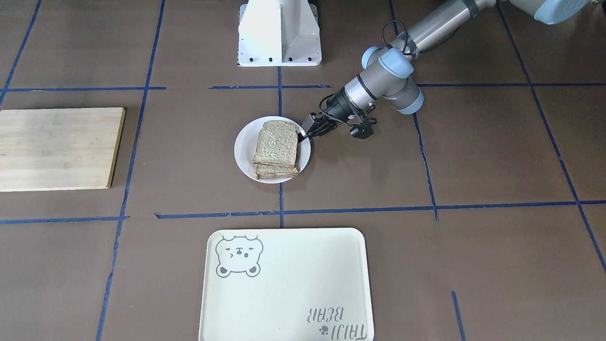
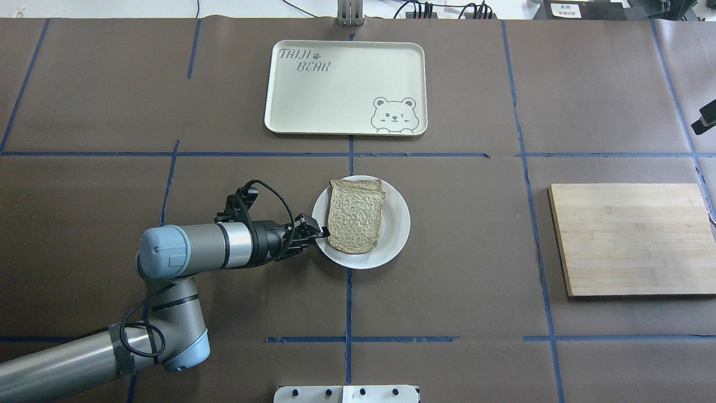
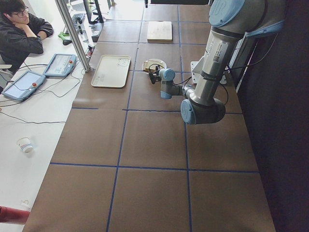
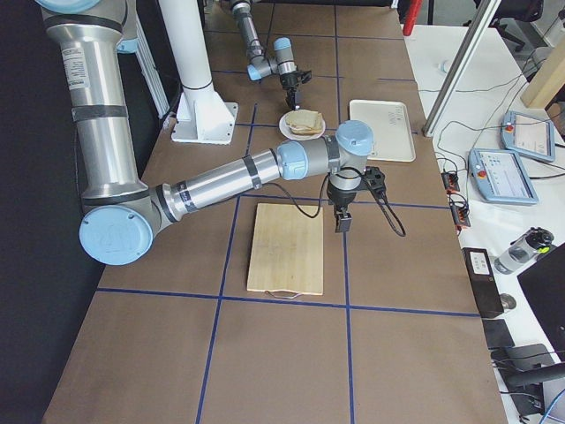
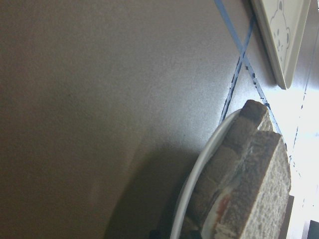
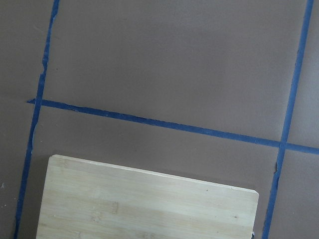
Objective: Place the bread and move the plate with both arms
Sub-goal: 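Slide the plate with the left gripper onto the bear tray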
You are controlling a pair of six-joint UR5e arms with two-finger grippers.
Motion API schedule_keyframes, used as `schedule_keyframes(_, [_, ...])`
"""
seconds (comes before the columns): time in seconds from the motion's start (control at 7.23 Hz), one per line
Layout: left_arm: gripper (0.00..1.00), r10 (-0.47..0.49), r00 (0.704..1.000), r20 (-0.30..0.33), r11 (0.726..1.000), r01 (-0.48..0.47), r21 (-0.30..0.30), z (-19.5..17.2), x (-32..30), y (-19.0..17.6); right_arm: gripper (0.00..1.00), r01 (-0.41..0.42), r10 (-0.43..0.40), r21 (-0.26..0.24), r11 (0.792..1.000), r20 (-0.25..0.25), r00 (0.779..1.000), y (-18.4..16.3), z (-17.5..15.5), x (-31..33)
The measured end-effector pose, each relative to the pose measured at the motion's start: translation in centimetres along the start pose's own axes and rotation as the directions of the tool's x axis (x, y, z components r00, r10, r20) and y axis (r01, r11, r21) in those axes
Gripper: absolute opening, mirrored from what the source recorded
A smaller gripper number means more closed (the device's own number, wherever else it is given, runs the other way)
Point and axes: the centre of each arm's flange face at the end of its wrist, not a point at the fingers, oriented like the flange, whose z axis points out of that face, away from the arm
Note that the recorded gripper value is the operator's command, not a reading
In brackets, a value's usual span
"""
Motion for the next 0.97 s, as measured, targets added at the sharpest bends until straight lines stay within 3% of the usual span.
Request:
schedule_keyframes(0.28, [0.04,-0.001,1.0,-0.002,1.0,0.001,-0.001,0.4,0.3,0.1,1.0,0.001,-0.001,-0.001,1.0,0.001,1.0,0.0,0.0,0.0])
schedule_keyframes(0.69, [0.0,0.002,1.0,-0.023,1.0,-0.002,-0.002,0.5,1.7,-0.1,1.0,0.001,-0.001,0.0,1.0,-0.001,1.0,0.0,0.0,0.1])
schedule_keyframes(0.97, [0.0,0.002,0.997,-0.071,1.0,-0.002,0.007,0.0,4.5,-0.9,1.0,0.0,0.0,0.001,1.0,-0.005,1.0,0.1,0.0,0.2])
